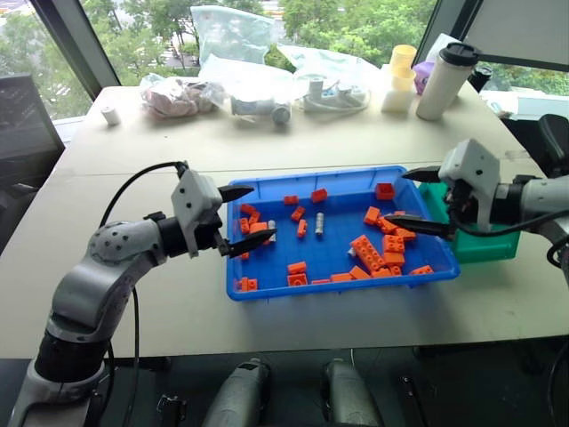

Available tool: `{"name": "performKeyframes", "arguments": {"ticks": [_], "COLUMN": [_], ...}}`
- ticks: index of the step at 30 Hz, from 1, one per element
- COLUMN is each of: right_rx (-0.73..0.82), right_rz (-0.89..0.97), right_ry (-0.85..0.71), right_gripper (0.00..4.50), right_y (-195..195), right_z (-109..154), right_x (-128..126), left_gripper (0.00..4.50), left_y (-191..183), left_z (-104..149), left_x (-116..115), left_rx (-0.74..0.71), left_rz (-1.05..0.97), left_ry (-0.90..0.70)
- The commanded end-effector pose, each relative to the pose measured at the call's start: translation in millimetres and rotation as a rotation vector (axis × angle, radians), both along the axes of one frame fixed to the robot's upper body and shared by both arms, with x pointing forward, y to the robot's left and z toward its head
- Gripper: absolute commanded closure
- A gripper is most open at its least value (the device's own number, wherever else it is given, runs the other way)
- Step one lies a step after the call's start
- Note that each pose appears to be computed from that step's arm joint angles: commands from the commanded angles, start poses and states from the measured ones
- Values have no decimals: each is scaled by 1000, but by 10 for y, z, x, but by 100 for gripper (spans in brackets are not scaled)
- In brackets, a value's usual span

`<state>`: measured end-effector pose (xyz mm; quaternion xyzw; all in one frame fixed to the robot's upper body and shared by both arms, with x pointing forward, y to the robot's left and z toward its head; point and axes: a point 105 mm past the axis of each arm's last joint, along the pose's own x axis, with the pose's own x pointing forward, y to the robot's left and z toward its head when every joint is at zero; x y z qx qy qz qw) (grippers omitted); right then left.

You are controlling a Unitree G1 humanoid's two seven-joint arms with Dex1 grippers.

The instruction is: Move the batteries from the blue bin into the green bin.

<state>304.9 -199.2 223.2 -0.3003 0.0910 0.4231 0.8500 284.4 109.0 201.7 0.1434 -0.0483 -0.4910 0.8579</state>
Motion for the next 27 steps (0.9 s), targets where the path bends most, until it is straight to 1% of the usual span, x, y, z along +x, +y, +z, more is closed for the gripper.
{"name": "performKeyframes", "arguments": {"ticks": [1,6,19,23,27], "right_rx": [4,10,20,34,83], "right_rz": [38,48,87,123,205], "right_ry": [-39,-37,-29,-32,-2], "right_gripper": [7,7,7,7,7], "right_y": [91,131,234,367,642], "right_z": [89,77,45,31,-51], "right_x": [-42,-42,-39,7,57], "left_gripper": [0,0,0,0,0], "left_y": [14,3,33,40,81], "left_z": [128,186,171,164,159], "left_x": [10,14,24,19,35], "left_rx": [-4,-19,-5,-3,3], "left_rz": [5,0,15,19,33], "left_ry": [-58,-58,-54,-53,-54]}}
